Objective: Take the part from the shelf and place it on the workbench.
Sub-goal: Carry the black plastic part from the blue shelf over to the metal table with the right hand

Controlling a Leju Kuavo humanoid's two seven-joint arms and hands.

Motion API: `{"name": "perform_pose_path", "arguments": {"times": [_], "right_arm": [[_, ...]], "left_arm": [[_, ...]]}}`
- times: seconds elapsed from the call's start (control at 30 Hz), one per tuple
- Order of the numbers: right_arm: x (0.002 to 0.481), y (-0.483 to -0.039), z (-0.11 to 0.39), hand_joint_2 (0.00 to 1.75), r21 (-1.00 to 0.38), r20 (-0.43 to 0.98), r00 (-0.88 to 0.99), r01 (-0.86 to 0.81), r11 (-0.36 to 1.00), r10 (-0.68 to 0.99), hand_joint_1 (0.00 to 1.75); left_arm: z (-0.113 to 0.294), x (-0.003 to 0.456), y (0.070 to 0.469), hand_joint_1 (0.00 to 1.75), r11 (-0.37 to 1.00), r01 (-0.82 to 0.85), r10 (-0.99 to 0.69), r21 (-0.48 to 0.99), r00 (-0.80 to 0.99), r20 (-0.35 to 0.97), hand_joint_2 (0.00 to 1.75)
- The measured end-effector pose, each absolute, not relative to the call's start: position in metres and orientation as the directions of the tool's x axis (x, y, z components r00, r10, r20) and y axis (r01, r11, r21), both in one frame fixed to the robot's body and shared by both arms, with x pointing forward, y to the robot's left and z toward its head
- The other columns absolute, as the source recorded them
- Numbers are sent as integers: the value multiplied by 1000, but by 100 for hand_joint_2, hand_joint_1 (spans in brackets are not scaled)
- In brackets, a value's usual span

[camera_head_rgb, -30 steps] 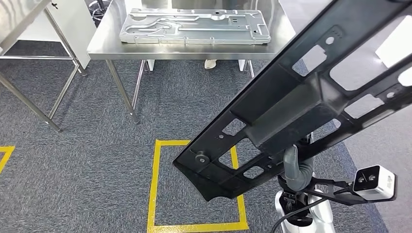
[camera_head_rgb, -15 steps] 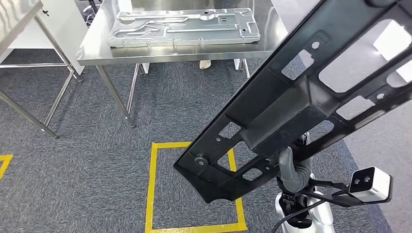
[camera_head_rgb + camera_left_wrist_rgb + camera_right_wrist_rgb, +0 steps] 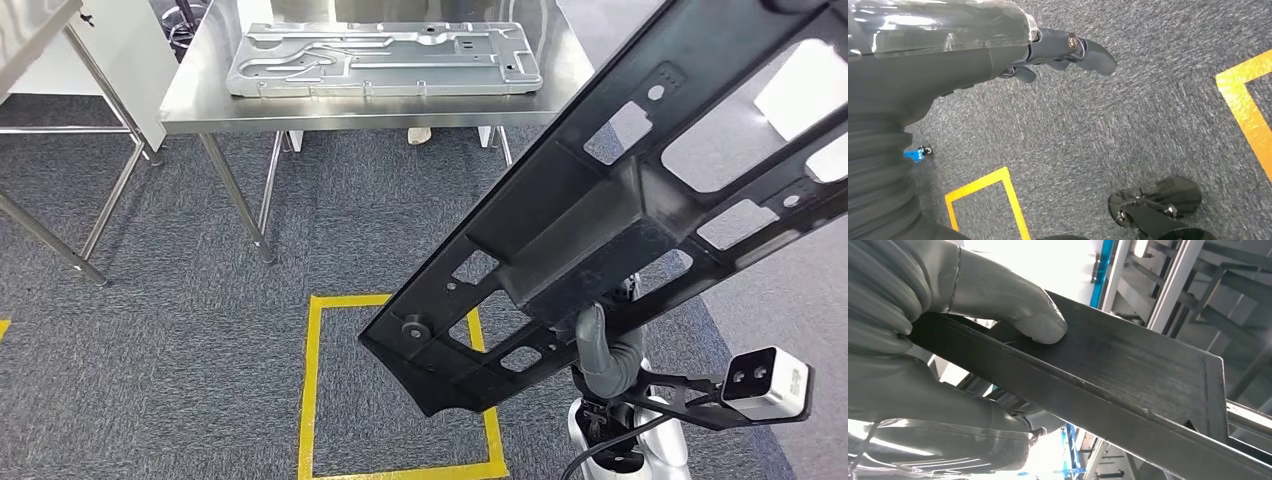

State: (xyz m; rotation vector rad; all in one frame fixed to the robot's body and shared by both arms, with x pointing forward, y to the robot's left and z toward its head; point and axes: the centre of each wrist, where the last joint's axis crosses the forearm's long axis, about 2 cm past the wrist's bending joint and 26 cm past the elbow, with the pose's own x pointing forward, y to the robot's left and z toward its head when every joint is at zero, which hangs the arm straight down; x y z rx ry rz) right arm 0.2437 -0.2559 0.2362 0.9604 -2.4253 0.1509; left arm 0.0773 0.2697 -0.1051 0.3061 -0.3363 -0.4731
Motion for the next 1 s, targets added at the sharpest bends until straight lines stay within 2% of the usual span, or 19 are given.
{"name": "perform_pose_path", "arguments": {"times": [1.0], "right_arm": [[242,-255,236,175,69,519,-639,-630,773,-567,175]], "left_arm": [[-105,80,270,0,842,403,-505,358,823,260,175]]}}
